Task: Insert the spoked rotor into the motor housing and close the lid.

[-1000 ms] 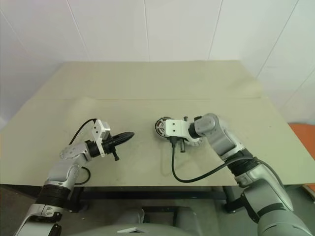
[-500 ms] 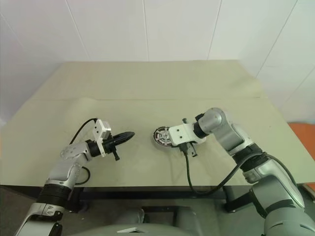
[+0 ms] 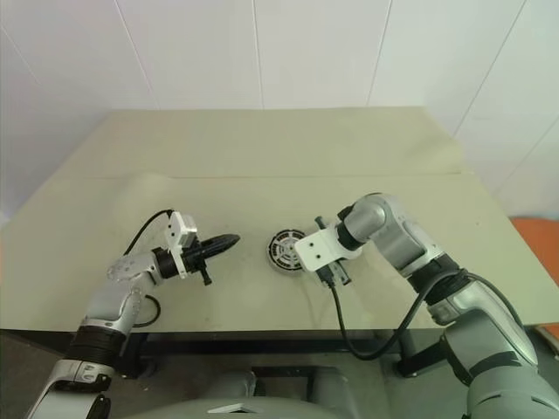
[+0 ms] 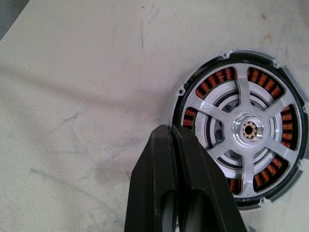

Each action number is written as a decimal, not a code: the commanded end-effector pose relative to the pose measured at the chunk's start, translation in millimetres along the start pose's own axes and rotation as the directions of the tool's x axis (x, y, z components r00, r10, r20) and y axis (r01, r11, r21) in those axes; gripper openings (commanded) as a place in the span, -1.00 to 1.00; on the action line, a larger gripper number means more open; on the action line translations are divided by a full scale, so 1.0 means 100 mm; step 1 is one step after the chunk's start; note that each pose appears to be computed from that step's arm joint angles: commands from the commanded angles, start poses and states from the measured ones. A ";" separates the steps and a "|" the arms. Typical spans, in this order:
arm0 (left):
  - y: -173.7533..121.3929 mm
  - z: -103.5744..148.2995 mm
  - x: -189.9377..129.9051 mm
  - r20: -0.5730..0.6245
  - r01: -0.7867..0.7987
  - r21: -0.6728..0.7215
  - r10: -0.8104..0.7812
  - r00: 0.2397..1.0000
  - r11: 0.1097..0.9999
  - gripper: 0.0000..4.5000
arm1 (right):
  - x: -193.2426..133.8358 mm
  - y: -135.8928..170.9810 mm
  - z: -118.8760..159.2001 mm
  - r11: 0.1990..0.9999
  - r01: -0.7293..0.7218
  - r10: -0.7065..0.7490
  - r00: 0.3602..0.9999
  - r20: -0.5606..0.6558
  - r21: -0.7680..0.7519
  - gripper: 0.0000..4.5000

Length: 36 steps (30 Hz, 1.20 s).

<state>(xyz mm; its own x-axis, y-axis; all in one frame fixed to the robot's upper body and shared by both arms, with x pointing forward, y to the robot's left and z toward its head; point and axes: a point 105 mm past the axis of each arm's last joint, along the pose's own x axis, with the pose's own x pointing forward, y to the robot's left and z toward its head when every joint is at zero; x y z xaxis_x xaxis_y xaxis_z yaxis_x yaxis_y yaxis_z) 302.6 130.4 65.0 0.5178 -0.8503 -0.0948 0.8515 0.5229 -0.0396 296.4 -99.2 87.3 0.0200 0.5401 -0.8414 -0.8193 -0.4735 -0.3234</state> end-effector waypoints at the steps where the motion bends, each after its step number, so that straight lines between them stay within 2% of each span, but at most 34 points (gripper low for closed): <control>1: -0.07 0.16 -0.04 0.035 0.070 0.031 -0.071 0.997 0.997 -1.00 | -0.03 -0.07 -0.02 0.999 0.032 -0.032 0.999 -0.020 -0.014 -0.99; 19: -0.19 0.04 -0.13 -0.058 0.161 0.083 -0.157 0.986 0.983 -1.00 | -0.04 -0.09 -0.10 1.000 0.013 -0.013 0.999 -0.038 0.024 -0.99; 20: -0.19 0.03 -0.12 -0.063 0.162 0.087 -0.156 0.986 0.983 -1.00 | -0.04 -0.08 -0.10 0.999 0.005 -0.004 0.999 -0.035 0.033 -0.80; 21: -0.18 0.02 -0.12 -0.068 0.161 0.091 -0.155 0.986 0.983 -1.00 | -0.05 -0.09 -0.10 0.999 0.006 -0.005 1.000 -0.030 0.041 -0.73; 25: -0.15 0.00 -0.10 -0.077 0.150 0.094 -0.143 0.987 0.984 -1.00 | -0.12 -0.28 0.04 0.994 0.079 -0.082 0.996 0.030 0.080 -0.16; 30: -0.12 -0.02 -0.08 -0.081 0.144 0.094 -0.137 0.987 0.985 -1.00 | -0.41 -0.59 0.30 0.974 0.157 -0.185 0.968 0.170 0.166 -0.16; 32: -0.12 -0.03 -0.07 -0.081 0.143 0.094 -0.136 0.987 0.985 -1.00 | -0.53 -0.73 0.24 0.956 0.234 -0.259 0.956 0.136 0.175 -0.16; 36: -0.13 -0.04 -0.01 -0.075 0.147 0.090 -0.141 0.987 0.985 -1.00 | -0.73 -0.93 -0.21 0.909 0.399 -0.388 0.916 -0.101 0.124 -0.16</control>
<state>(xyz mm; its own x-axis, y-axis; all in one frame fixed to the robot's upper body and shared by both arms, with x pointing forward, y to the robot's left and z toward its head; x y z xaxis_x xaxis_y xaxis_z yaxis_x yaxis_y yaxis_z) 287.4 130.4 55.5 0.3964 -0.9010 -0.1761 0.9157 0.4019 0.0048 368.6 -91.7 164.9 0.2960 0.6572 -0.6931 -0.8416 -0.1637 -0.5147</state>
